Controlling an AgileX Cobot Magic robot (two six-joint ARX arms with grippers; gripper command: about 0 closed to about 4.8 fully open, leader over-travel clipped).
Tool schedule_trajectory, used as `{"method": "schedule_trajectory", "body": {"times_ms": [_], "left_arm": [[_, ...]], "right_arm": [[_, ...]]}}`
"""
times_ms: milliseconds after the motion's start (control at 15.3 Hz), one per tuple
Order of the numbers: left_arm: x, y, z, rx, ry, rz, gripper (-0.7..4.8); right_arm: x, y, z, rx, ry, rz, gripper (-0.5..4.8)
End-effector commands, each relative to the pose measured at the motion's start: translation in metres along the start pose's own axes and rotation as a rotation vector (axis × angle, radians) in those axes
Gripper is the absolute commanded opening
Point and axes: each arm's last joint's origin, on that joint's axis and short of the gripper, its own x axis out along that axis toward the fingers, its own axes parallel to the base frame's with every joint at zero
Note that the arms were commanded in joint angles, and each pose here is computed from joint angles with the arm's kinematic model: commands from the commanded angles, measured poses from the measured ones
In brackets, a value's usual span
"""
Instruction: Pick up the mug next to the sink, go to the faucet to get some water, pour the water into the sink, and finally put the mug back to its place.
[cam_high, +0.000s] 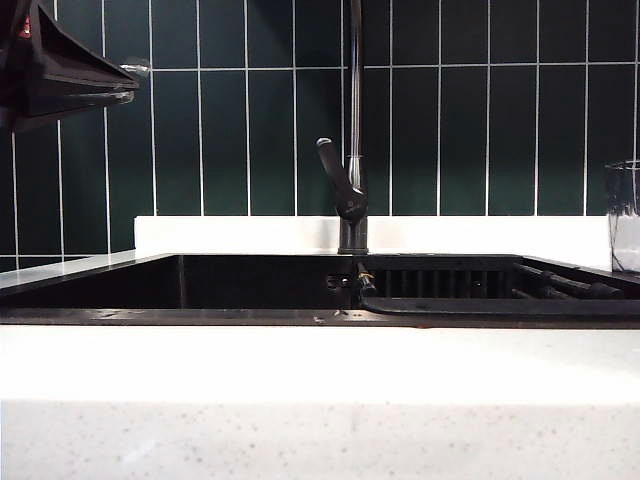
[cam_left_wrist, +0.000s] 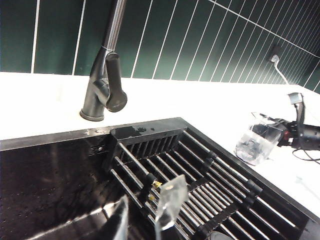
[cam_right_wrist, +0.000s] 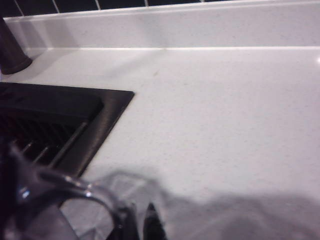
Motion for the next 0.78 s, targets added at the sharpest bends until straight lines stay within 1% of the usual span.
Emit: {"method": "schedule_trajectory", "body": {"times_ms": [65,196,392,457,653,783], "left_arm": [[0.000,-0.001,0.003,0.007,-0.011,-0.010,0.79],[0.000,-0.001,0.003,0.007,-0.011,-0.009,0.79],[0.000,0.000,0.002,-0.001,-0.001,-0.007,0.79],[0.000,0.000,0.002,-0.003,0.002,-0.006,0.79],[0.000,0.000,0.002,-0.003,0.002,-0.006,0.79],[0.001,0.000,0.002,-0.013,0.001,-0.006,0.79]], "right_arm": [[0.002,0.002,0.003,-0.015,-0.020,0.015,-0.01],[0.002,0.002,0.004,-0.015,-0.023,0.016,-0.01],[-0.002,0.005,0.016,0.064,-0.079,0.018,-0.02],[-0.005,0.008,0.022,0.062,-0.088,0.019,-0.02],[-0.017,0.024,0.041,0.055,-0.081,0.032,-0.02],[-0.019,0.042,0.049,0.060,-0.038,0.039,-0.02]]}}
